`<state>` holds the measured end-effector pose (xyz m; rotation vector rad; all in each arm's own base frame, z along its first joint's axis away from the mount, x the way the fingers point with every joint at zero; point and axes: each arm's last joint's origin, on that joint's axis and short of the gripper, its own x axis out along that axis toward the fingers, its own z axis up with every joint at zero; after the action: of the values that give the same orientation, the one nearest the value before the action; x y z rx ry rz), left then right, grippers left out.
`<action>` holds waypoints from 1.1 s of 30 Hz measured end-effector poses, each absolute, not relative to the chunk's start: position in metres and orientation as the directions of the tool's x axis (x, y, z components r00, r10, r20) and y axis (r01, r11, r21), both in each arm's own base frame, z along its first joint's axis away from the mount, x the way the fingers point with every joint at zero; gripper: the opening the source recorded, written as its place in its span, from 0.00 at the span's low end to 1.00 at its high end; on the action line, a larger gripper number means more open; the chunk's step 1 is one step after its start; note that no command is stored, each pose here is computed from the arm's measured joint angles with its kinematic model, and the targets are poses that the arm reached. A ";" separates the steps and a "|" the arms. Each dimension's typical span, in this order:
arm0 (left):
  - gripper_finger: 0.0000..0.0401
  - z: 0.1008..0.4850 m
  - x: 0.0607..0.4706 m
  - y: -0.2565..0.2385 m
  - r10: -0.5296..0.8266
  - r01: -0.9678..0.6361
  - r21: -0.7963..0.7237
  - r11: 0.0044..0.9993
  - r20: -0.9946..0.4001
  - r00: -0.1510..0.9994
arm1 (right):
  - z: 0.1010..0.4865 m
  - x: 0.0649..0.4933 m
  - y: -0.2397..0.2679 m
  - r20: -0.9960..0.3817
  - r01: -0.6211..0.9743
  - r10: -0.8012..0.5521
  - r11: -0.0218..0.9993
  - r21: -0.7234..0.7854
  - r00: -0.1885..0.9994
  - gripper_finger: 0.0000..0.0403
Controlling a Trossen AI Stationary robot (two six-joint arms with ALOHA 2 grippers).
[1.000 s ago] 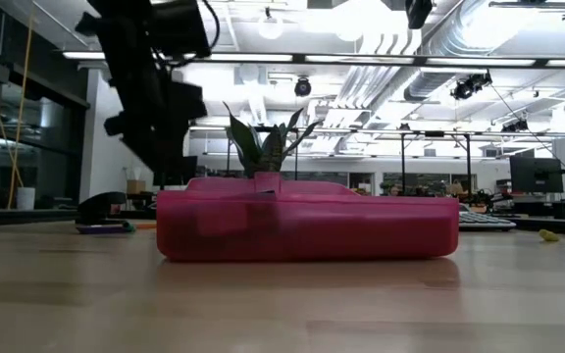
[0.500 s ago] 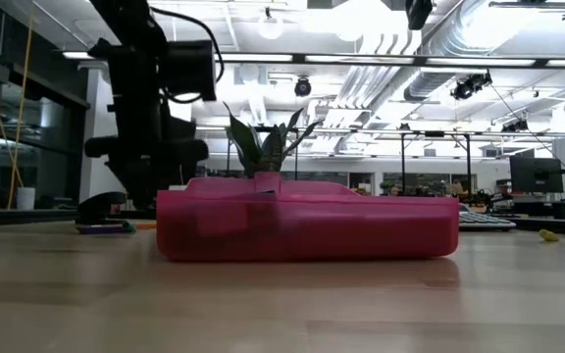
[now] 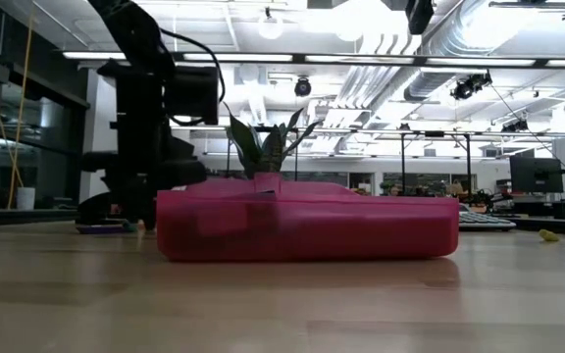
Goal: Pack school essentials
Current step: Put the yellow pencil into the red supply box
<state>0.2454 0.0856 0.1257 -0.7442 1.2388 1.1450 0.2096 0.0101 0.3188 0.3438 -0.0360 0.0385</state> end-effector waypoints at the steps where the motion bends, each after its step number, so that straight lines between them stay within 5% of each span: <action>1: 0.34 0.126 0.245 0.087 0.244 -0.944 0.132 0.301 -0.968 -0.057 | 0.319 0.210 0.010 0.041 -0.045 0.033 0.941 0.336 0.999 0.00; 11: 0.03 0.125 0.246 0.092 0.215 -0.922 0.110 0.371 -0.976 -0.030 | 0.319 0.210 0.011 0.039 -0.046 0.034 0.934 0.354 0.999 0.00; 23: 0.01 0.169 0.228 0.090 0.346 -0.904 0.121 0.410 -0.938 0.032 | 0.318 0.210 0.011 0.036 -0.048 0.037 0.935 0.352 0.999 0.00; 33: 0.00 0.259 0.194 0.069 0.495 -0.857 -0.183 0.481 -0.751 0.438 | 0.318 0.210 0.011 0.036 -0.048 0.038 0.935 0.351 0.999 0.00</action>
<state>0.1937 0.0690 0.2585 -0.6086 0.6858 0.9079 0.2095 0.0106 0.3184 0.3599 -0.0292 0.0439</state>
